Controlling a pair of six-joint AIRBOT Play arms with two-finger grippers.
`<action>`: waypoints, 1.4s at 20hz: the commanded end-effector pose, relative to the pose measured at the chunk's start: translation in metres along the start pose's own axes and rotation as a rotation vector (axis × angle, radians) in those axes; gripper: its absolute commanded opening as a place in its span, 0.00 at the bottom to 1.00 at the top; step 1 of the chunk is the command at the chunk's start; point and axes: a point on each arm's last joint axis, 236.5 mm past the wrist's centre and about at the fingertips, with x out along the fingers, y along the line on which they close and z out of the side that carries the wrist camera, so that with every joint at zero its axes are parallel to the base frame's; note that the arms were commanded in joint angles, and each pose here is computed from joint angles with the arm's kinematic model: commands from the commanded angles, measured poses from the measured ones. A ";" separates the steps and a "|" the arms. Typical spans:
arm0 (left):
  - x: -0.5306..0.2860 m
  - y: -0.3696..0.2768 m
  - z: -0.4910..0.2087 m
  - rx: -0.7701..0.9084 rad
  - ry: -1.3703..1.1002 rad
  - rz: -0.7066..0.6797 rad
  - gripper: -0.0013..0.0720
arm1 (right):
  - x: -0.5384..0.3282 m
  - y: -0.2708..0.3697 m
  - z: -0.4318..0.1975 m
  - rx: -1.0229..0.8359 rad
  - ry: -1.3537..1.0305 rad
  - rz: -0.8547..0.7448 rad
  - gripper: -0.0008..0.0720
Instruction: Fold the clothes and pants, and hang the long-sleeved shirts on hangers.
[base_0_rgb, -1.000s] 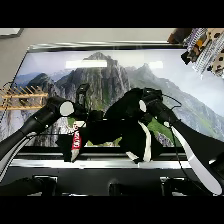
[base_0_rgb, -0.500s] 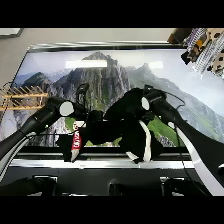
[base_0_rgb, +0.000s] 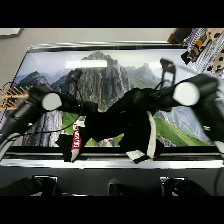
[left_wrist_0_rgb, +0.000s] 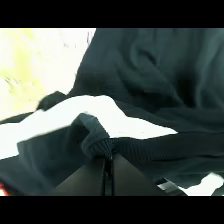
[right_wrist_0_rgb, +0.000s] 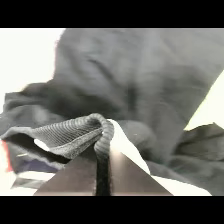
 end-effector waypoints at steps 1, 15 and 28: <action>-0.059 0.003 0.024 0.011 -0.104 0.041 0.05 | -0.073 0.028 0.006 -0.056 -0.064 0.105 0.08; -0.300 -0.046 0.106 0.033 -0.677 -0.137 0.05 | -0.206 0.131 0.085 -0.161 -0.504 0.531 0.08; -0.242 -0.021 0.072 -0.077 -0.448 -0.042 0.05 | -0.141 0.085 0.064 -0.214 -0.257 0.245 0.08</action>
